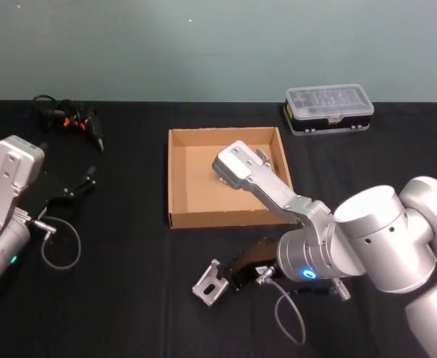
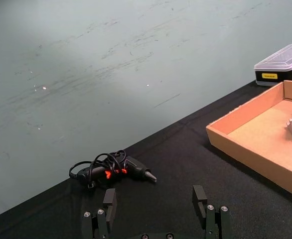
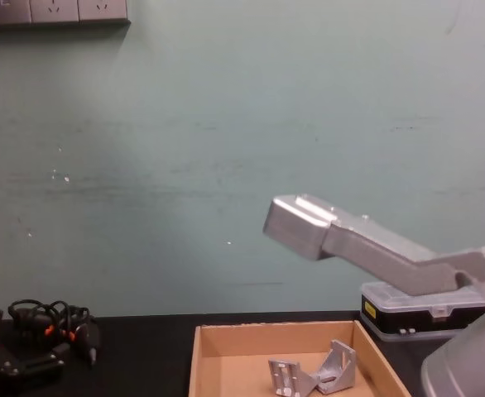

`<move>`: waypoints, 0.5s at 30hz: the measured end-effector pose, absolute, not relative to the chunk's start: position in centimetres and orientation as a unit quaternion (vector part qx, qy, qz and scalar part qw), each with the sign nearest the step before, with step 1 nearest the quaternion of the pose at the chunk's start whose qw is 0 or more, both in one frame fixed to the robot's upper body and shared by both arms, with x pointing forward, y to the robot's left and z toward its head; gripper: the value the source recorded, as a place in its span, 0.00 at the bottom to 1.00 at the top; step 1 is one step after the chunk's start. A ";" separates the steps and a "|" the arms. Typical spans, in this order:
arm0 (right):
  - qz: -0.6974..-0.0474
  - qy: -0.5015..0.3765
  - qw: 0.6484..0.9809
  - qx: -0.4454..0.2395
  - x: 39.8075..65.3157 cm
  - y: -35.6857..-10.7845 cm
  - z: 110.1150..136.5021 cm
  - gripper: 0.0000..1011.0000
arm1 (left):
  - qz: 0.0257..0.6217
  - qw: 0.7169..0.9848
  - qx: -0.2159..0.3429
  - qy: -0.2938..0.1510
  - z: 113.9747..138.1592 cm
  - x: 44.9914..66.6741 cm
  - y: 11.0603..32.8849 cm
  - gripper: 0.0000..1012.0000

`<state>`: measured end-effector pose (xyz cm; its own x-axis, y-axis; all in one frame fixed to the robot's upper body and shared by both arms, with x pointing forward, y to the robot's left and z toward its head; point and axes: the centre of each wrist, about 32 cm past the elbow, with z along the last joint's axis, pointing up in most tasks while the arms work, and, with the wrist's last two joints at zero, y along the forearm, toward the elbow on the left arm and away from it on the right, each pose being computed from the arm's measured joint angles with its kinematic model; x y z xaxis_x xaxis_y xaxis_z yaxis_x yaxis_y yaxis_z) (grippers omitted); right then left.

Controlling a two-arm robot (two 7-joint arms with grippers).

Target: Use one hand to pick up the angle iron from the table and place it into the box.

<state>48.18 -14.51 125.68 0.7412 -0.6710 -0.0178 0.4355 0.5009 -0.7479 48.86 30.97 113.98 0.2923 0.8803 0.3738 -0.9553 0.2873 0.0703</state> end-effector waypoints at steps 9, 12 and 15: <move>-0.327 0.142 0.865 -0.354 47.7 -15.5 127.2 0.04 | 0.580 0.791 0.141 -0.132 114.0 48.9 31.0 0.99; -0.329 0.139 0.868 -0.345 47.7 -15.7 127.6 0.04 | 0.580 0.791 0.141 -0.132 114.0 48.9 31.0 0.99; -0.337 0.136 0.872 -0.328 47.7 -16.1 128.2 0.04 | 0.580 0.791 0.141 -0.132 114.0 48.9 31.0 0.99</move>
